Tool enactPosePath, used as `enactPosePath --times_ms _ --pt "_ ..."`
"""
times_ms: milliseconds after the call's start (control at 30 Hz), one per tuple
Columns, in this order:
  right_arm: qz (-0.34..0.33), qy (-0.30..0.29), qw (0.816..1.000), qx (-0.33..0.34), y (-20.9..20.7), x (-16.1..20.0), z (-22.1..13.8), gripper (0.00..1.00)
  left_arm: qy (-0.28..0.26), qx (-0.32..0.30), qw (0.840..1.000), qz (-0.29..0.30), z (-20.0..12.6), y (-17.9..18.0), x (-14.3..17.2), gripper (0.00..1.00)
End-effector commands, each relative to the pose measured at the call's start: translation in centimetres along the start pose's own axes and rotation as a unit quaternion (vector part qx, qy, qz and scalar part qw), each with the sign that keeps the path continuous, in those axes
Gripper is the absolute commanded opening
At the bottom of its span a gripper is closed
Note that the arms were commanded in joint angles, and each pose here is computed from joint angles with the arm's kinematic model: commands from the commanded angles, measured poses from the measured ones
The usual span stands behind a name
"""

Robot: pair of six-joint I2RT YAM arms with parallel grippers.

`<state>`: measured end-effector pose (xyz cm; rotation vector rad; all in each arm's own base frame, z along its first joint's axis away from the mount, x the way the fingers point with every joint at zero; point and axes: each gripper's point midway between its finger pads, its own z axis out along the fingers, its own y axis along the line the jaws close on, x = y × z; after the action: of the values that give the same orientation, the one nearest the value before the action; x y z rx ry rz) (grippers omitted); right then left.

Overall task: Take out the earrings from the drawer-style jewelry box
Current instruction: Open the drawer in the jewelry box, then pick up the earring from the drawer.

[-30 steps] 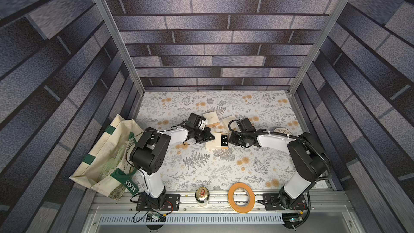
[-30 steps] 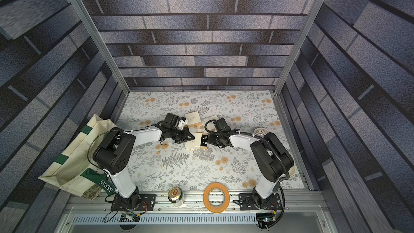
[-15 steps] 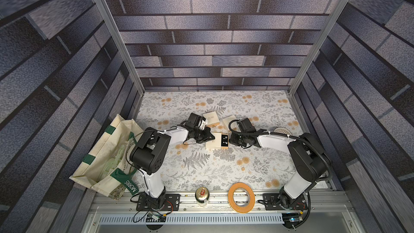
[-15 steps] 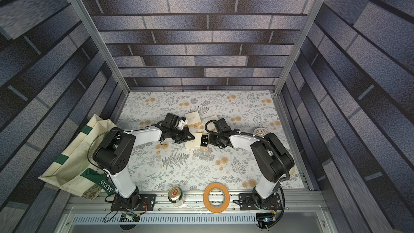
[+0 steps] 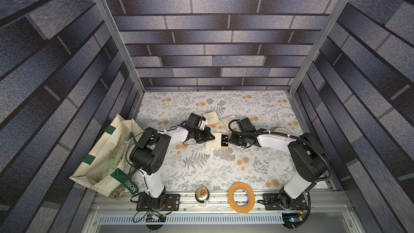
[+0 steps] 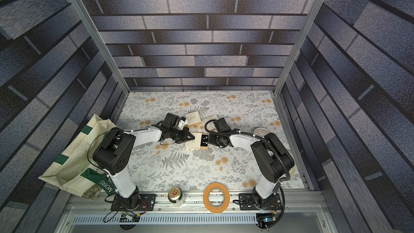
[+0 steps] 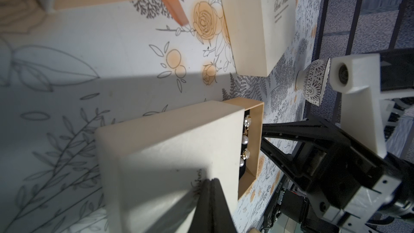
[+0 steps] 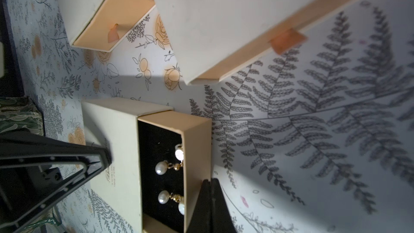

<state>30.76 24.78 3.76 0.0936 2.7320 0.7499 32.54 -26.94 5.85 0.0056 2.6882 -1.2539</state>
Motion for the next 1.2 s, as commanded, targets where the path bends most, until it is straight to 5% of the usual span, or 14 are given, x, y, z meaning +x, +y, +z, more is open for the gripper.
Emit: enactPosePath --times_ms 0,267,400,600,767,1167 --pt "-0.008 0.007 0.999 0.043 -1.6 0.1 -0.5 0.00 0.034 -0.088 0.994 -0.054 0.3 5.2 2.9 0.00" --pt "-0.037 0.006 0.998 0.059 -1.3 -0.7 -1.3 0.30 0.038 -0.090 0.994 -0.048 0.3 5.0 3.0 0.00" --pt "-0.083 0.012 0.994 0.067 -0.8 -1.2 -2.0 0.36 0.041 -0.091 0.994 -0.043 0.2 4.9 3.0 0.00" --pt "-0.202 0.013 0.979 0.035 2.4 -2.8 -4.4 0.36 0.048 -0.095 0.994 -0.035 0.1 4.6 3.0 0.00" --pt "-0.306 0.078 0.949 0.013 4.1 -2.1 -5.6 0.34 0.049 -0.095 0.994 -0.032 0.1 4.6 3.0 0.00" --pt "-0.422 0.105 0.900 0.021 4.8 -0.9 -5.1 0.28 0.054 -0.095 0.994 -0.031 0.6 4.4 3.2 0.00"
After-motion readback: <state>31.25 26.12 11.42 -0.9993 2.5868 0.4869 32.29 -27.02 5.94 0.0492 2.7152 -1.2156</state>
